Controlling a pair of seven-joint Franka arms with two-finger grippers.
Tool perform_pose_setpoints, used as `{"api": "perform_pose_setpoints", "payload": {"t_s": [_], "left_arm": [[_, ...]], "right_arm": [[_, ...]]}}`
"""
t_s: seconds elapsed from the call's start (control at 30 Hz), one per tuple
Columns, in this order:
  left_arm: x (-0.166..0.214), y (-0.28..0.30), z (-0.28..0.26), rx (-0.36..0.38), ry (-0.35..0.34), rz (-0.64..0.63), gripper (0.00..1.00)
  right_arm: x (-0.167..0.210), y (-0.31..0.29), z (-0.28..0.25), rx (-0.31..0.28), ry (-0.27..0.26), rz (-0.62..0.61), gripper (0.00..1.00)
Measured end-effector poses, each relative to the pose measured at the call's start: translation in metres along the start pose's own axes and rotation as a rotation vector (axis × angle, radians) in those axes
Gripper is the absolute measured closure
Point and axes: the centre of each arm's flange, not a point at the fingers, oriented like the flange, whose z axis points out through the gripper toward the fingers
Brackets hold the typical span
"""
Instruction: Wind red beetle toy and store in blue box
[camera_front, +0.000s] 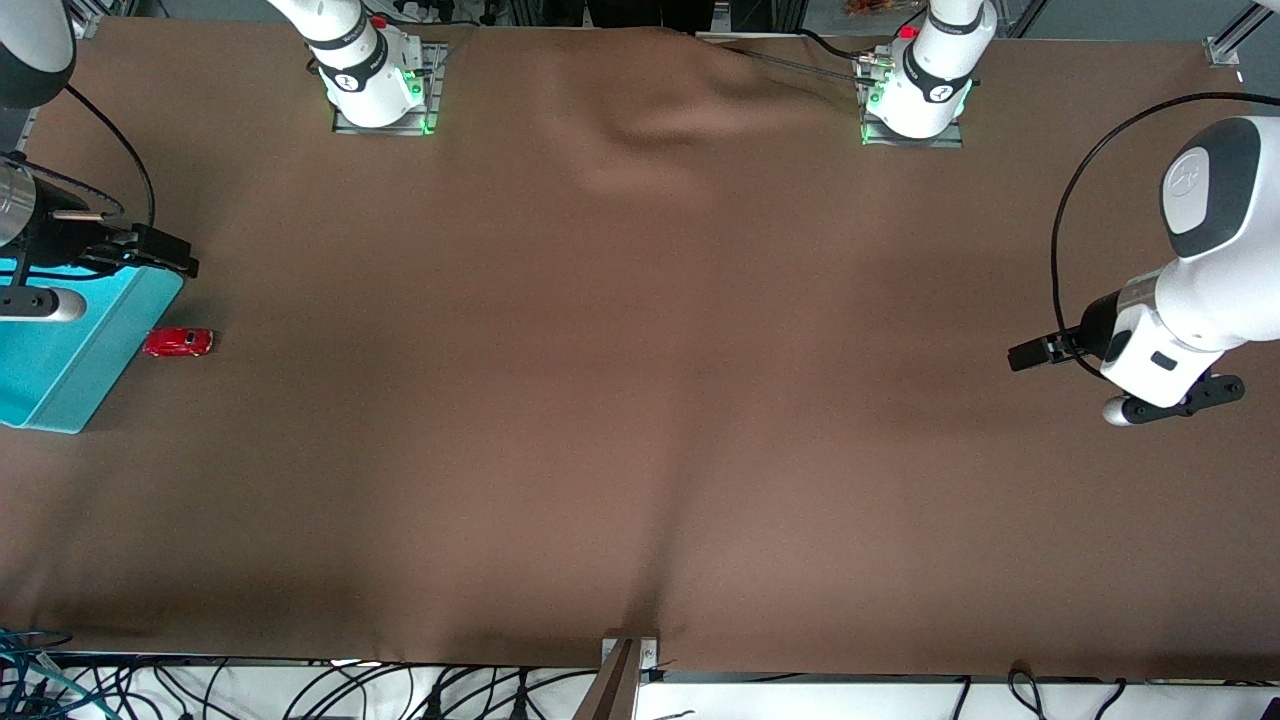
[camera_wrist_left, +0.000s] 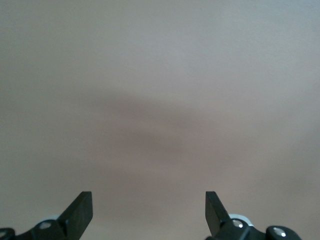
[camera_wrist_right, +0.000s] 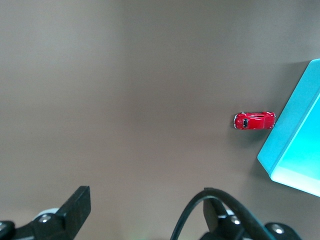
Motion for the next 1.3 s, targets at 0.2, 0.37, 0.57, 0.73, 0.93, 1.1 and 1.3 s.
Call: {"api": "perform_pose_setpoints", "payload": {"t_s": [0.2,0.37,0.57,0.73,0.93,1.1,1.3], "left_arm": [[-0.002,-0.002,-0.027,0.009,0.050,0.017,0.00],[-0.006,-0.005,-0.050,0.007,0.073,0.070,0.00],[-0.011,-0.012,-0.070,0.016,0.050,0.149,0.00],[-0.013,-0.017,-0.082,0.017,0.049,0.175,0.00],[-0.016,-0.015,-0.094,-0.032,0.046,0.180,0.00],[-0.014,-0.032,-0.109,-0.111,0.062,0.146,0.00],[-0.013,-0.048,-0.118,-0.125,0.072,0.125,0.00]], "right_arm": [[0.002,-0.004,0.004,0.000,-0.007,-0.007,0.00],[0.003,-0.011,0.005,-0.002,-0.009,-0.018,0.00],[0.008,-0.011,0.014,-0.001,-0.026,-0.018,0.00],[0.015,-0.007,0.028,-0.001,-0.050,-0.011,0.00],[0.016,-0.008,0.028,-0.001,-0.051,-0.013,0.00],[0.014,-0.007,0.025,-0.001,-0.054,-0.011,0.00],[0.012,-0.001,0.026,-0.001,-0.067,0.000,0.00]]}}
